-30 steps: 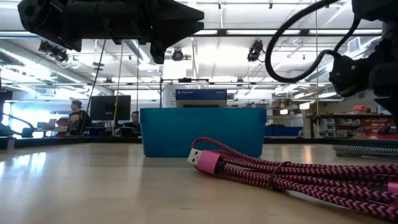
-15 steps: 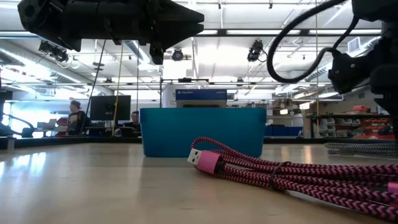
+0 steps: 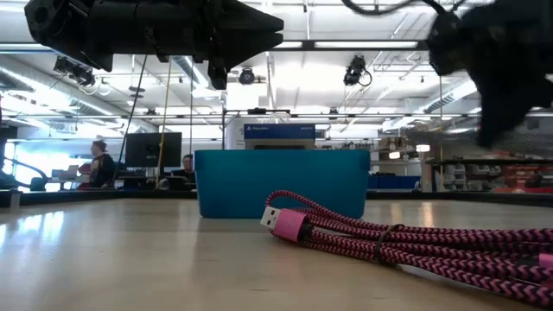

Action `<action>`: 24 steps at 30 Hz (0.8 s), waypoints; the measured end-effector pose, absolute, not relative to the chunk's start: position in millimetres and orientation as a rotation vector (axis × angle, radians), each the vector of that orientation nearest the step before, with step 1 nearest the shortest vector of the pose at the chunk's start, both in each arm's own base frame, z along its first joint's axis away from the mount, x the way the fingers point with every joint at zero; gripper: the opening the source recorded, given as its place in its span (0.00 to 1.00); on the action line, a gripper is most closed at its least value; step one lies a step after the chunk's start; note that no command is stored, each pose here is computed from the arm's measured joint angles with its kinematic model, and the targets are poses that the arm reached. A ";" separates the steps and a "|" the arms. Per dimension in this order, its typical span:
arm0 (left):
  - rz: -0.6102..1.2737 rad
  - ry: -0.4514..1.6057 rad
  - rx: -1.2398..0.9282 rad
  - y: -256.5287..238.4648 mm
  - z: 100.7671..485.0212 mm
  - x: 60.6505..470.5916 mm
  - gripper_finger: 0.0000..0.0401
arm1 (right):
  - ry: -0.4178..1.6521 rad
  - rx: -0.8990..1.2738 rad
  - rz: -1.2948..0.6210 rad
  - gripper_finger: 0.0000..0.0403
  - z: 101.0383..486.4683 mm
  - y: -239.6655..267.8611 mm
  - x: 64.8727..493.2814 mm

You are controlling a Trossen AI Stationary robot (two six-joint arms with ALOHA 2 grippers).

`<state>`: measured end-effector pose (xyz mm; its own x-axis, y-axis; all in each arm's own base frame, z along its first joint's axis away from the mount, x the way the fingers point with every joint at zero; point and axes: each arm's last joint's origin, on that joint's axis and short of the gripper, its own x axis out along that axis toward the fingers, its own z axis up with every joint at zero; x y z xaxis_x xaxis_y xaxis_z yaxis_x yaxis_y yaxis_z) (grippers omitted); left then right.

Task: Pick and place USB-C Cables
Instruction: Put the black charger cable into the blue bin

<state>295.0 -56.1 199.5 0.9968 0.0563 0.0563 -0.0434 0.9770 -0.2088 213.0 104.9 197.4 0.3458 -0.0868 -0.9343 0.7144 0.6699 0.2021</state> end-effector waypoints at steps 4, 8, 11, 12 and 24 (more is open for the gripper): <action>0.050 -0.062 -0.209 -56.1 199.5 295.0 0.27 | 1.033 0.658 -0.535 0.06 218.7 95.6 223.0; 0.050 -0.062 -0.209 -56.1 199.5 295.0 0.27 | 0.998 0.631 -0.508 0.06 232.4 86.3 233.0; 0.050 -0.062 -0.209 -56.1 199.5 295.0 0.27 | 0.976 0.610 -0.489 0.06 238.4 80.2 242.1; 0.050 -0.062 -0.209 -56.1 199.5 295.0 0.27 | 0.971 0.603 -0.486 0.06 238.9 78.2 244.9; 0.049 -0.076 -0.213 -56.1 201.2 295.2 0.27 | 0.882 0.607 -0.398 0.06 243.3 57.2 269.7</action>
<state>295.2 -56.1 201.2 0.9960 0.0562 0.0698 -0.0402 0.9763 -0.2126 269.7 57.2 243.3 0.5807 -0.0771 -0.8105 0.5564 0.7644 0.3259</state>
